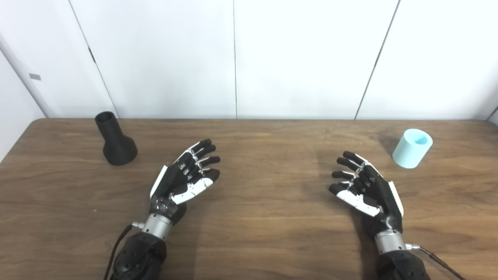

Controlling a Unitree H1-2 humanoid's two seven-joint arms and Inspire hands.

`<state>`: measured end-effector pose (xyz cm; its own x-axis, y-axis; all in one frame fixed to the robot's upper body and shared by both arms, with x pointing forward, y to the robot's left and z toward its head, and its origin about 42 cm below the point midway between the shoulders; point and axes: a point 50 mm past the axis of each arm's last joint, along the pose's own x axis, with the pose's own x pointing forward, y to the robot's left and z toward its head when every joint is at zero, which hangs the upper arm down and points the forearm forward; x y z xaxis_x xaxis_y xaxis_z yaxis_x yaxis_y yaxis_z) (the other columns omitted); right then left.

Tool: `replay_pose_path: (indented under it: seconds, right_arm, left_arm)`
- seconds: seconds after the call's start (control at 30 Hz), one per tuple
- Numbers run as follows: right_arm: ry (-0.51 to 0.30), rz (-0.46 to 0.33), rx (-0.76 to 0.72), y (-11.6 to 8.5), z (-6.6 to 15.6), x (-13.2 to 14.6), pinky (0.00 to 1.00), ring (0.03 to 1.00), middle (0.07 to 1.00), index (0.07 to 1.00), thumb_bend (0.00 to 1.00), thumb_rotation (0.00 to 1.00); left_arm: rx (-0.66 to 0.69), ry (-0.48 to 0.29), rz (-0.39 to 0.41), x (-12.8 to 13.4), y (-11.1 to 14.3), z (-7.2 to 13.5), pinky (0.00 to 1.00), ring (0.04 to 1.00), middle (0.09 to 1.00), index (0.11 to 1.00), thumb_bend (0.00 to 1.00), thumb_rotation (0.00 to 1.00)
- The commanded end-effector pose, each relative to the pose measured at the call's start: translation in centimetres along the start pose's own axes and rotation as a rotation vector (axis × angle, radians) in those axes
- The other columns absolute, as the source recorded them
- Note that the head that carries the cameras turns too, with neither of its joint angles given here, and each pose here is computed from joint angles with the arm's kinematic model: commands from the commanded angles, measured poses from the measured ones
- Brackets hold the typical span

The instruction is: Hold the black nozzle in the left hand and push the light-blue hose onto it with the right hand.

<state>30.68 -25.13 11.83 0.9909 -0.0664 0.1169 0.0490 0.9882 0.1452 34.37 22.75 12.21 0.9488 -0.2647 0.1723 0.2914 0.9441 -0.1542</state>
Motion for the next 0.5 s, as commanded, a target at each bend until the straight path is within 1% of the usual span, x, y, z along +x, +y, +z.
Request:
replay_pose_path:
  seconds: [0.0, 0.47]
  right_arm:
    - [-0.069, 0.018, 0.007, 0.19, 1.23, 0.47, 0.43, 0.602, 0.731, 0.729, 0.68, 0.03]
    - [-0.068, 0.015, 0.002, 0.14, 1.2, 0.44, 0.43, 0.594, 0.723, 0.728, 0.68, 0.04]
  left_arm:
    - [0.004, 0.051, 0.018, -1.44, 0.56, -1.84, 0.64, 0.762, 0.847, 0.836, 0.57, 0.0]
    - [-0.01, 0.054, 0.023, -1.43, 0.47, -1.89, 0.63, 0.759, 0.835, 0.827, 0.64, 0.0]
